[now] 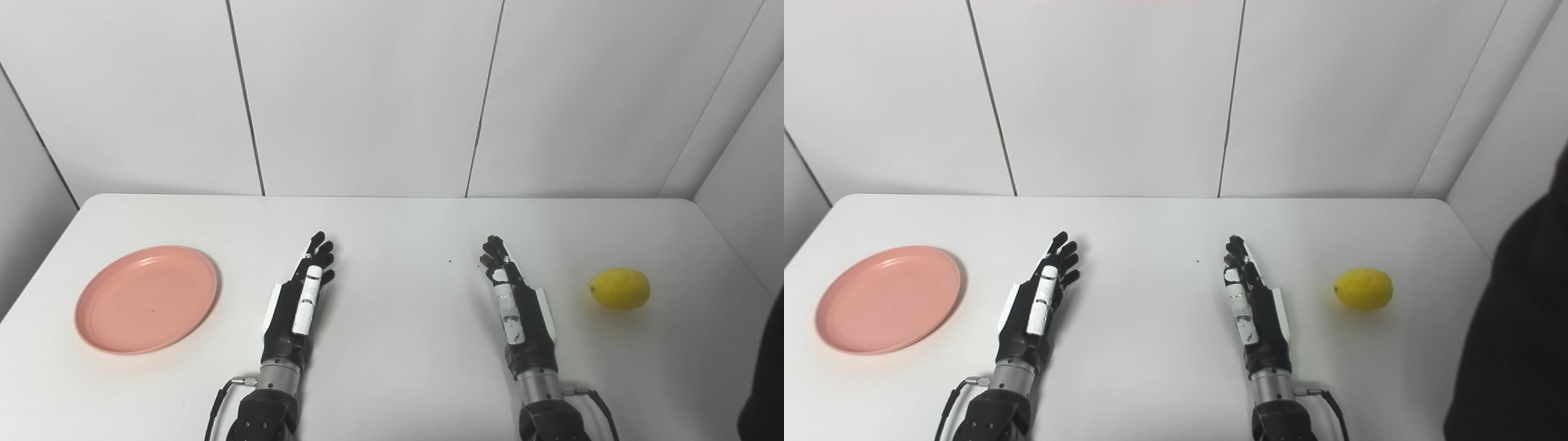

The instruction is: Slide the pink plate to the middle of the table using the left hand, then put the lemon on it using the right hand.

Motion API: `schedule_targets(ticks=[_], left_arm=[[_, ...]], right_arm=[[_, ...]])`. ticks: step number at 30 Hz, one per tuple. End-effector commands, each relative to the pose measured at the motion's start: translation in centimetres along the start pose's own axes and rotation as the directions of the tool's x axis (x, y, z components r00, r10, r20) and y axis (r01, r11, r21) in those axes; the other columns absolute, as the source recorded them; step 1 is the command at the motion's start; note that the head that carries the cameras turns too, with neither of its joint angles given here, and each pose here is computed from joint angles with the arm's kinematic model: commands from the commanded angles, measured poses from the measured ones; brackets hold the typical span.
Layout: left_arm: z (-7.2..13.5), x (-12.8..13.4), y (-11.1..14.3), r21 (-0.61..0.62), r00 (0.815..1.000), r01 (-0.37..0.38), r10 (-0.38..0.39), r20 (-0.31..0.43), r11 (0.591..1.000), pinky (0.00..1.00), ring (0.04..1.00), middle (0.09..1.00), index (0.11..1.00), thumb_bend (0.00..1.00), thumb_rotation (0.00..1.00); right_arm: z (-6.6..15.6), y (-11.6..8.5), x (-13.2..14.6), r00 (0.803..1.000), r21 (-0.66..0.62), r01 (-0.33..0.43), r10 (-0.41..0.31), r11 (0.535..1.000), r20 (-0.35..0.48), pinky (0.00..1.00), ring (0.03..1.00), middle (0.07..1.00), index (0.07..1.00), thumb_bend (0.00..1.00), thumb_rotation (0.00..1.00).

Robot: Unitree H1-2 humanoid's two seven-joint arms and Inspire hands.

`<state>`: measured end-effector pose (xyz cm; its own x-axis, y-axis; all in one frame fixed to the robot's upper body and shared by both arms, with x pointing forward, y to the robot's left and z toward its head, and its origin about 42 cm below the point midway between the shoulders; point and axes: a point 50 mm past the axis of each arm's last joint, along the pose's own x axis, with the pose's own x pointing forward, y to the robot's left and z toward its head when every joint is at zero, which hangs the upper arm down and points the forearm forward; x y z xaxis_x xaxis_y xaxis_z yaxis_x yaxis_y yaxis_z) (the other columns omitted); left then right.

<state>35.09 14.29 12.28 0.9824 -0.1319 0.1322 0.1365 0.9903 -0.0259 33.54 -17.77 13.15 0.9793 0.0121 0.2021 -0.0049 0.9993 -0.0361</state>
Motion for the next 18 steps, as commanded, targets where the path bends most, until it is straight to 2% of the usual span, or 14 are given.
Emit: schedule_targets(ticks=[1, 10, 18], left_arm=[[-1.97, -1.53, 1.57, 0.023, 0.998, -0.034, 0.035, -0.055, 0.999, 0.91, 0.936, 0.927, 0.916, 0.53, 1.00], [-2.03, -1.45, 1.65, 0.007, 0.998, -0.030, 0.030, -0.055, 1.000, 0.90, 0.937, 0.926, 0.917, 0.52, 1.00], [-2.04, -1.51, 1.69, 0.018, 0.998, -0.029, 0.030, -0.061, 0.999, 0.90, 0.933, 0.928, 0.920, 0.53, 1.00]], right_arm=[[1.13, 0.61, 1.16, 0.998, 0.000, -0.002, 0.002, 1.000, 0.055, 0.97, 0.927, 0.928, 0.920, 0.71, 1.00], [1.01, 0.86, 1.35, 0.998, -0.011, -0.002, 0.002, 1.000, 0.059, 0.97, 0.920, 0.918, 0.912, 0.74, 1.00], [0.93, 0.85, 1.25, 0.998, -0.024, -0.006, 0.008, 1.000, 0.067, 0.97, 0.928, 0.924, 0.915, 0.70, 1.00]])
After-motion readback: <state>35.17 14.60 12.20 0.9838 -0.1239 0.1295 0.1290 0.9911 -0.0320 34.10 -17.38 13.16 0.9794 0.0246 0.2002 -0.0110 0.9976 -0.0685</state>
